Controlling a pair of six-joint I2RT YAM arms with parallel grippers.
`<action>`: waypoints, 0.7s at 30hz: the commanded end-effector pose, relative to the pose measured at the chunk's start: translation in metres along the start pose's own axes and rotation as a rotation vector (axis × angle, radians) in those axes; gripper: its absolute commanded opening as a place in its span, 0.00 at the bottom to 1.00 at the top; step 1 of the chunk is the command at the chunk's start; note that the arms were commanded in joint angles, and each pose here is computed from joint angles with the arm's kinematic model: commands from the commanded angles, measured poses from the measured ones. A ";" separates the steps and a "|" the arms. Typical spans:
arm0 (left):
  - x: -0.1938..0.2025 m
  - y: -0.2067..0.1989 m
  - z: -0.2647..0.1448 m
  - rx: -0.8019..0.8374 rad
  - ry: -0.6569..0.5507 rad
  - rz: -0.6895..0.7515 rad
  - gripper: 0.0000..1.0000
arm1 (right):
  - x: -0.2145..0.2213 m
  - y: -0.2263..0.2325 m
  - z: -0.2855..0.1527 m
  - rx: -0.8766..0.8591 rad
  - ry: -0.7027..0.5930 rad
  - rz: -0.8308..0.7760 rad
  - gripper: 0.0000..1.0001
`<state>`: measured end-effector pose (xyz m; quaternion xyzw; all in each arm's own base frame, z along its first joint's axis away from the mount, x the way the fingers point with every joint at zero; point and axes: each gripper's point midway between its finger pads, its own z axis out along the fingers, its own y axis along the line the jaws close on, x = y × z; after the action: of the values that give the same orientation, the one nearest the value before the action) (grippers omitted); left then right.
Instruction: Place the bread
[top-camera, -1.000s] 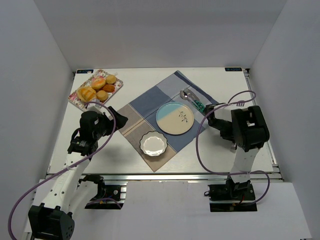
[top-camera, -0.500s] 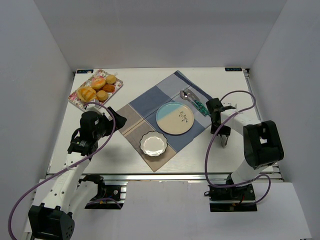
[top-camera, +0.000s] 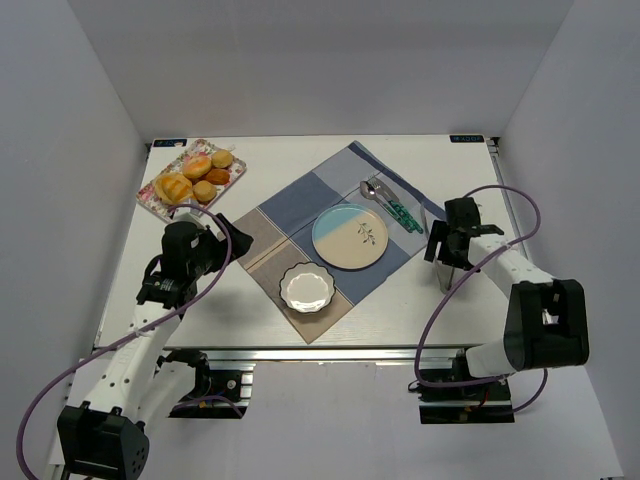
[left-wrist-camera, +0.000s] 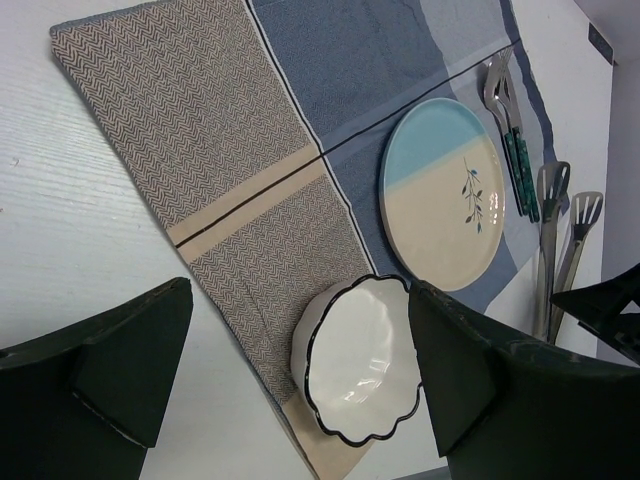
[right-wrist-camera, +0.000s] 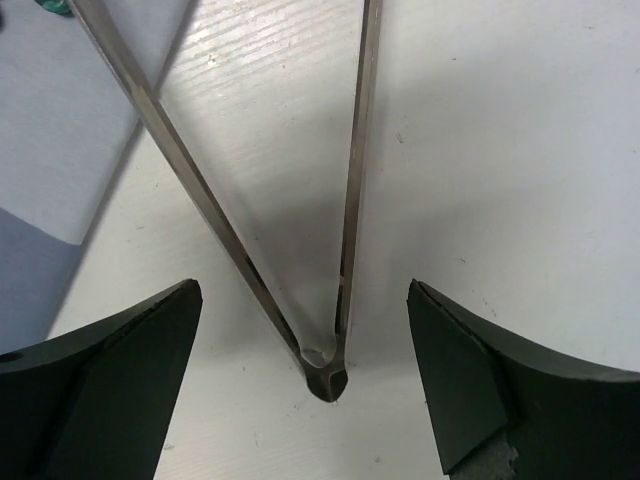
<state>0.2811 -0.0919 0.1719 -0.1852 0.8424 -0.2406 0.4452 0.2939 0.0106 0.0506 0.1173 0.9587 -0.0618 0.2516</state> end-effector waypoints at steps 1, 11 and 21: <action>-0.006 -0.002 -0.002 -0.005 -0.017 0.008 0.98 | 0.004 0.000 0.009 -0.025 0.026 -0.021 0.89; -0.007 0.003 0.001 -0.033 -0.019 0.006 0.98 | -0.008 0.014 0.036 -0.051 0.037 -0.051 0.89; -0.013 0.006 -0.002 -0.066 -0.038 -0.003 0.98 | -0.003 -0.002 0.059 0.086 0.049 0.006 0.65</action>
<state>0.2817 -0.0825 0.1615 -0.2018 0.8498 -0.2123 0.4382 0.3403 0.0101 0.0175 0.1218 0.9572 -0.0640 0.2546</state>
